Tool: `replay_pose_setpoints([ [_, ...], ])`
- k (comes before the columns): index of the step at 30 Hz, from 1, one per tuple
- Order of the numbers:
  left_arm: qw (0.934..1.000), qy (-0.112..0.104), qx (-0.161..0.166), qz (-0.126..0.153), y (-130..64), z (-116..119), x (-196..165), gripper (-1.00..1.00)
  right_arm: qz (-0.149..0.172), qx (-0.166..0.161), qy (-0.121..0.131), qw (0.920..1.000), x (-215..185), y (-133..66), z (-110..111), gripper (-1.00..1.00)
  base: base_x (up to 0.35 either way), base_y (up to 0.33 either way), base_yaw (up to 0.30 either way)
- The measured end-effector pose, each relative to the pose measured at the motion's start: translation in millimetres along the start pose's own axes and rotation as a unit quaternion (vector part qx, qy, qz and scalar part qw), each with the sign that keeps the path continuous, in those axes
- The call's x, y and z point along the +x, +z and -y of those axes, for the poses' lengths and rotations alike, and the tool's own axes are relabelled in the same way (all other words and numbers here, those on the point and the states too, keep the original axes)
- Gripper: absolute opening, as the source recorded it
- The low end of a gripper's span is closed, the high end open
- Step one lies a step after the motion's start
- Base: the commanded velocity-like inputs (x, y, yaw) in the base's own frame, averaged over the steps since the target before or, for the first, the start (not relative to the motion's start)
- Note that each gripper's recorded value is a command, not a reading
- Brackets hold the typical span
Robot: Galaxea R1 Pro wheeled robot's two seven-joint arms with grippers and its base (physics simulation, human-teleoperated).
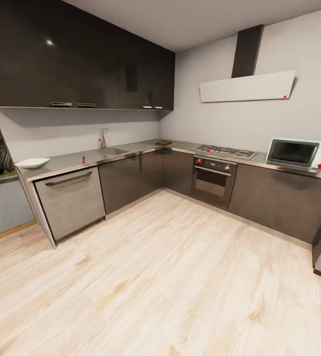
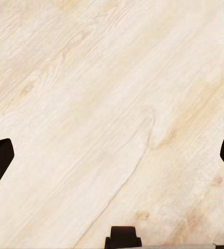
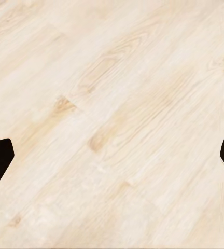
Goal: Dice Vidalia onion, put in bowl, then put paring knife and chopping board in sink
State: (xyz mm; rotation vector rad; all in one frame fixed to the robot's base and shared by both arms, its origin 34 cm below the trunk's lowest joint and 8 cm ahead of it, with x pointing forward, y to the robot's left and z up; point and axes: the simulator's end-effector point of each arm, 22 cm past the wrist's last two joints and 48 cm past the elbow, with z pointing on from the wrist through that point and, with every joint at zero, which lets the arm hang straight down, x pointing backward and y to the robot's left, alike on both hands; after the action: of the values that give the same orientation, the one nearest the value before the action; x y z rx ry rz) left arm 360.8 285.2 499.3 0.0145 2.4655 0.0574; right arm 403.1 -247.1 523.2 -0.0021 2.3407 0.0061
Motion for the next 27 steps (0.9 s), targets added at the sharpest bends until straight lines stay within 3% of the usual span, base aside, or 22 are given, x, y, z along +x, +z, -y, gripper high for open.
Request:
replay_pose_setpoints([
  [27,1.0,0.001,0.0,0.0,0.0,0.2,0.0,1.0,0.0,0.0,0.0,1.0,0.4,-0.2,0.0,1.0,0.321,-0.125,0.081],
])
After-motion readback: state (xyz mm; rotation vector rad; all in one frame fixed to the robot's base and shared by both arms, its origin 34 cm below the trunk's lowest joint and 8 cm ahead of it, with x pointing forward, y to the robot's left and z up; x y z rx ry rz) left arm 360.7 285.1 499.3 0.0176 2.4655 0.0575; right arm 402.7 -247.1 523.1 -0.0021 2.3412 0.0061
